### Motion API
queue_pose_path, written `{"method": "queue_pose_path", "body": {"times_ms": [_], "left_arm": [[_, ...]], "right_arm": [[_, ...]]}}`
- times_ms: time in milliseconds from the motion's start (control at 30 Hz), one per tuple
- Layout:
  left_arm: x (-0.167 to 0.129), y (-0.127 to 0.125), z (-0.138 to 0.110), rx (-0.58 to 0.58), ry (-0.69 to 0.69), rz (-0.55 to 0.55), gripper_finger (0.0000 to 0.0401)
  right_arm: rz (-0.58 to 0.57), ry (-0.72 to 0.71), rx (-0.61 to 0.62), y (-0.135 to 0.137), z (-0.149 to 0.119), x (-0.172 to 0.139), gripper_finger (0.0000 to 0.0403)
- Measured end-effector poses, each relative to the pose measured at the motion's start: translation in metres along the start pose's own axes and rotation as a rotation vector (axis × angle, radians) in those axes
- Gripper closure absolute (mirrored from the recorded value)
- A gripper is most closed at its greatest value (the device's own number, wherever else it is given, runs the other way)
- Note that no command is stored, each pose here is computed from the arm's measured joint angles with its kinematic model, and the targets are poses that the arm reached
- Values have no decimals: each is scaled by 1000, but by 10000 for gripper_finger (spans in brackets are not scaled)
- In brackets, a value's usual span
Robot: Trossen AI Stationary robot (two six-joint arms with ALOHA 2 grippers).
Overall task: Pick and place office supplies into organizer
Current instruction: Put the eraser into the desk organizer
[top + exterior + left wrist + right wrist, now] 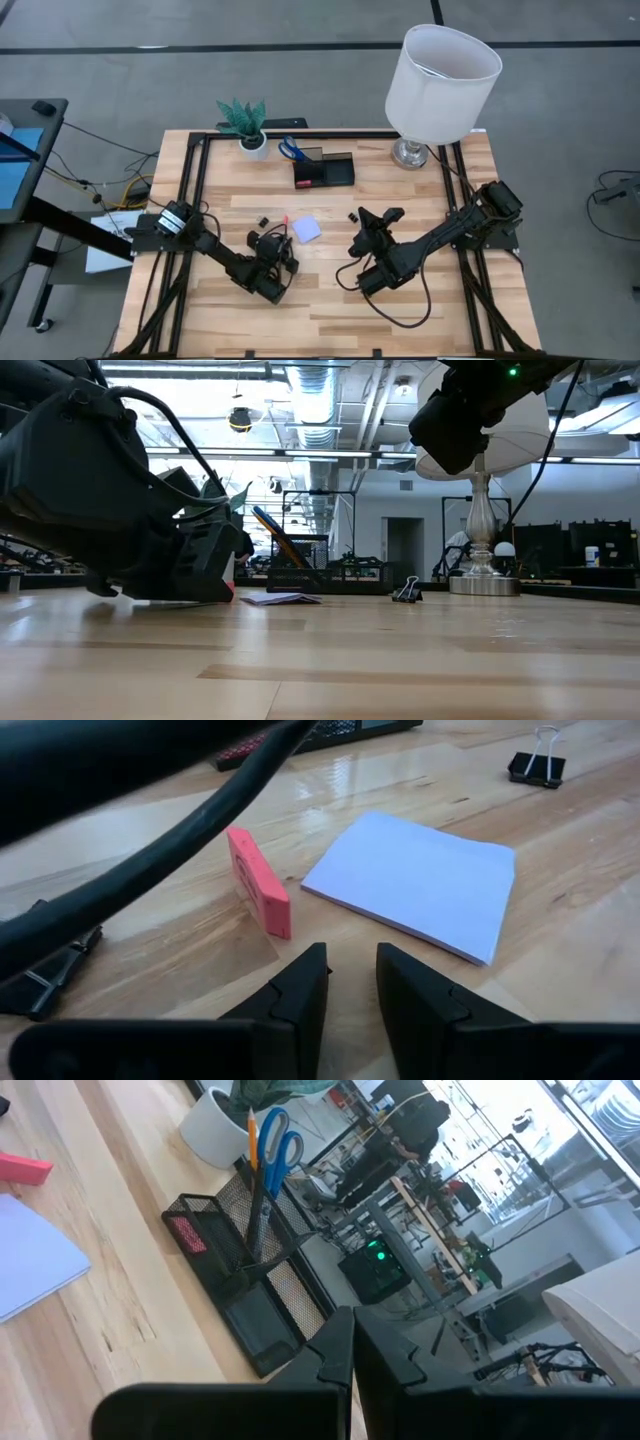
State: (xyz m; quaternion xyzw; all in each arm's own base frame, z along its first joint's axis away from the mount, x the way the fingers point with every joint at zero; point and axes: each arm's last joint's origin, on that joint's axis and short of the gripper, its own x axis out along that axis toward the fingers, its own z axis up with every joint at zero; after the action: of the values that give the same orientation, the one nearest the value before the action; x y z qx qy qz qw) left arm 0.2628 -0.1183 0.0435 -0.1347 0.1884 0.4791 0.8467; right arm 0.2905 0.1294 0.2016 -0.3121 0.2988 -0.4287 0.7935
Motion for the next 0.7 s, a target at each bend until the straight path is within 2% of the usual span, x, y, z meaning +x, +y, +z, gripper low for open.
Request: {"method": "queue_pose_path", "body": {"times_ms": [700], "left_arm": [[15,4,8,21,-9,59,313]], "right_arm": [[0,0,2,0,0,0,401]]}}
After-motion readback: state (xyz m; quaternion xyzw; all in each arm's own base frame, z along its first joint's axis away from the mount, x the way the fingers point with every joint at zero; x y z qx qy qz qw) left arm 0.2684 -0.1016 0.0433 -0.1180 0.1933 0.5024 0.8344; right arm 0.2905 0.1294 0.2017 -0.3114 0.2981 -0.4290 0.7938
